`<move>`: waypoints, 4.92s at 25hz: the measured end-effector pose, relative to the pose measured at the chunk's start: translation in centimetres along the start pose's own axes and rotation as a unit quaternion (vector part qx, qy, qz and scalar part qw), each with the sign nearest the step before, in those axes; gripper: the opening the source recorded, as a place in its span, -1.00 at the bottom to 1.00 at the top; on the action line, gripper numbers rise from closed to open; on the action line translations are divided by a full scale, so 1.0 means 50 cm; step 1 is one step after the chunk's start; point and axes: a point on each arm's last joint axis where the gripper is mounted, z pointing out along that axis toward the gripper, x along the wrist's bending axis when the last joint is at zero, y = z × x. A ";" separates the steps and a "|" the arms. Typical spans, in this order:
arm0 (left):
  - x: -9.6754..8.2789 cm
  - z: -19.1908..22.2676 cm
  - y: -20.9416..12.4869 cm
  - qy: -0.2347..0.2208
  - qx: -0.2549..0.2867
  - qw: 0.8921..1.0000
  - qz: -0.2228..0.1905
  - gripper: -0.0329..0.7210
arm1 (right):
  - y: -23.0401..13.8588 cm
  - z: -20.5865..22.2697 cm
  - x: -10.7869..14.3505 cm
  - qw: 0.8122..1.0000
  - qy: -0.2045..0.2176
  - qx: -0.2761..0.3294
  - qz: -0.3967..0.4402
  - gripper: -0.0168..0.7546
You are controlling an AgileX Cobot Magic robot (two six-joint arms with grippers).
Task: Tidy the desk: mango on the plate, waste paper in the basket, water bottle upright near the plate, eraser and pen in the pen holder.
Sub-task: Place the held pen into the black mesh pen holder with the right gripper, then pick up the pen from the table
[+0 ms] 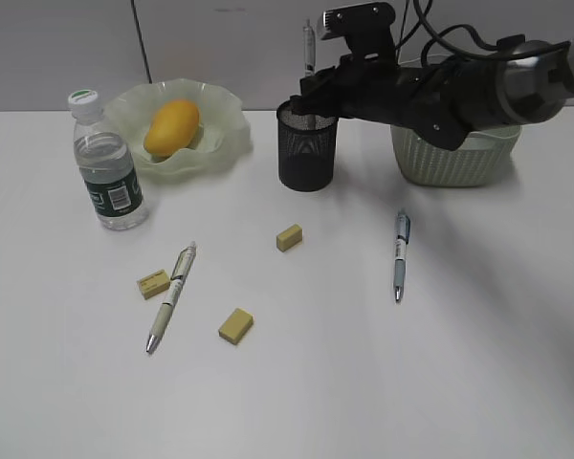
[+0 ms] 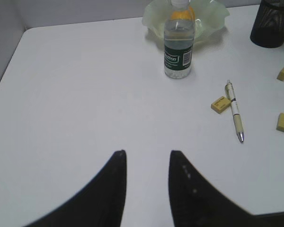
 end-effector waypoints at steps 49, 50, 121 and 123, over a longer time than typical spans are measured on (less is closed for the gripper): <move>0.001 0.000 0.000 0.003 0.000 1.000 0.001 -0.29 | 0.267 -0.228 -0.019 0.918 -0.172 0.347 0.078 -0.35; 0.001 0.000 0.000 0.003 0.000 1.000 0.001 -0.29 | 0.274 -0.235 -0.022 0.914 -0.174 0.355 0.084 -0.35; 0.001 0.000 0.000 0.002 -0.001 1.000 0.001 -0.28 | -0.015 -1.025 0.174 0.970 -0.213 0.097 0.066 0.36; 0.001 0.000 0.000 0.002 -0.001 1.000 0.001 -0.28 | -0.032 -1.030 0.177 0.971 -0.214 0.087 0.064 0.36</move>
